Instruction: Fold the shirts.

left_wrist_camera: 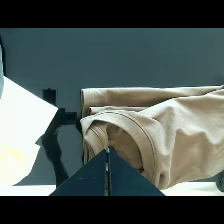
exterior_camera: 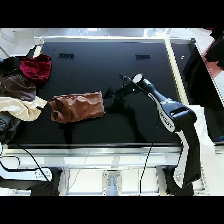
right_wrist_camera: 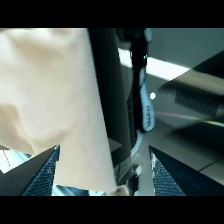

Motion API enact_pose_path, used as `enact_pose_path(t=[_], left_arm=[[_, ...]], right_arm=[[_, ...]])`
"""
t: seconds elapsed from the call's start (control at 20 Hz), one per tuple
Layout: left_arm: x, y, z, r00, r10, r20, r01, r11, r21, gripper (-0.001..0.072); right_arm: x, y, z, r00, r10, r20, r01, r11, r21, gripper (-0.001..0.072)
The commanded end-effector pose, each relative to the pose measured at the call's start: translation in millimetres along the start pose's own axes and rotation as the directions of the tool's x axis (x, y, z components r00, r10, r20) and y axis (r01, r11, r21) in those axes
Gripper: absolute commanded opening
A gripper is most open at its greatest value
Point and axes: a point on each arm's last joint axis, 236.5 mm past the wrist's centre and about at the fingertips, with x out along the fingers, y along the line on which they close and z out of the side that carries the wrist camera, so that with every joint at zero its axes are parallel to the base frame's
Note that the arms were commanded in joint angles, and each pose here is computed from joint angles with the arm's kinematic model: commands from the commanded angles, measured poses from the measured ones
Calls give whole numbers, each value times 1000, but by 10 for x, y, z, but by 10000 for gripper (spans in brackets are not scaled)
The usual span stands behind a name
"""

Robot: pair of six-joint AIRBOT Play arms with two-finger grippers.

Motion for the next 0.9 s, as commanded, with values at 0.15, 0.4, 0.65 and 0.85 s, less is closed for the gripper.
enact_pose_path(t=[0.15,0.4,0.65,0.85], left_arm=[[-6,-110,25,999,-47,11,47,999,7,12],[-9,-151,32,998,-65,15,65,998,15,12],[-9,-151,31,998,-65,14,65,998,15,12],[-9,-157,7,998,-67,4,67,998,15,12]], right_arm=[[541,329,-156,994,100,-44,-101,995,-23,544],[613,702,-112,989,149,-26,-151,984,-96,58],[-168,1078,110,982,189,-3,-185,958,-218,16],[-1610,789,404,982,3,187,45,968,-249,15]])
